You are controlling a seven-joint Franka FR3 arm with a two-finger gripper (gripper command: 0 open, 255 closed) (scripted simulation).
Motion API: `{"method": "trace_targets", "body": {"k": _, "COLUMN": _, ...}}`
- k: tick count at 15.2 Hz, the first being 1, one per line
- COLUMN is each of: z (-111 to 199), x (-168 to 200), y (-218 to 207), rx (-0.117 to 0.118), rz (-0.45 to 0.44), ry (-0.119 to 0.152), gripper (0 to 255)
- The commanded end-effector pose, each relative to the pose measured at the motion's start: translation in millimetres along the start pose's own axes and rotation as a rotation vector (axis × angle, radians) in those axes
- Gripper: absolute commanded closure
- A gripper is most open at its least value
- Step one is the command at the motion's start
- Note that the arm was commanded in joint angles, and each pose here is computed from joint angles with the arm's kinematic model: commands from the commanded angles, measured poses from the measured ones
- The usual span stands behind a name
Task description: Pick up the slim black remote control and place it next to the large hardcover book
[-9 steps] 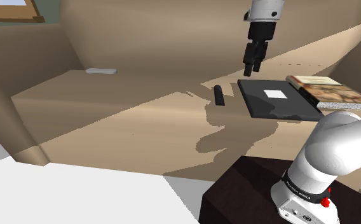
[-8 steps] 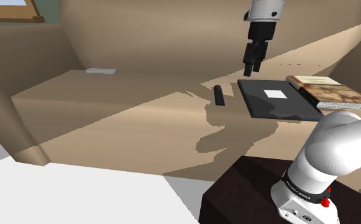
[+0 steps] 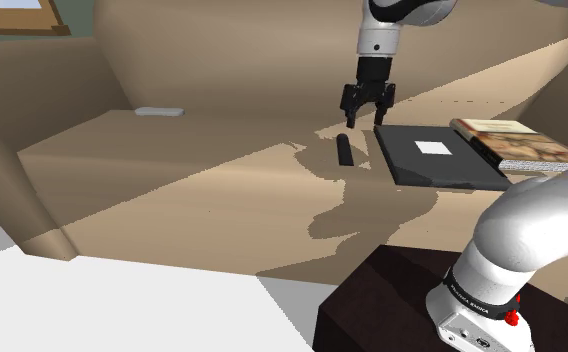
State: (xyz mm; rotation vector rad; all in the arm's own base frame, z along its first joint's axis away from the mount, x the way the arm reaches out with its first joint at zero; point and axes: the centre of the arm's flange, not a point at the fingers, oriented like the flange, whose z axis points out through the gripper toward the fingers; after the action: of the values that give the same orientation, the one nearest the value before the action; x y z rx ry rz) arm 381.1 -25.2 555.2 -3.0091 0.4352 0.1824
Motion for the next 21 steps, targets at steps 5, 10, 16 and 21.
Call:
{"method": "trace_targets", "body": {"k": 5, "z": 41.0, "x": 71.7, "y": 19.9, "rx": 0.021, "rz": 0.373, "ry": -0.03, "gripper": 0}}
{"method": "trace_targets", "body": {"k": 10, "z": 69.1, "x": 105.9, "y": 40.8, "rx": 0.032, "rz": 0.576, "ry": -0.046, "gripper": 0}}
{"method": "trace_targets", "body": {"k": 16, "z": 103.8, "x": 104.7, "y": 39.3, "rx": 0.032, "rz": 0.576, "ry": -0.046, "gripper": 0}}
{"method": "trace_targets", "body": {"k": 21, "z": 103.8, "x": 104.7, "y": 39.3, "rx": 0.032, "rz": 0.576, "ry": -0.046, "gripper": 0}}
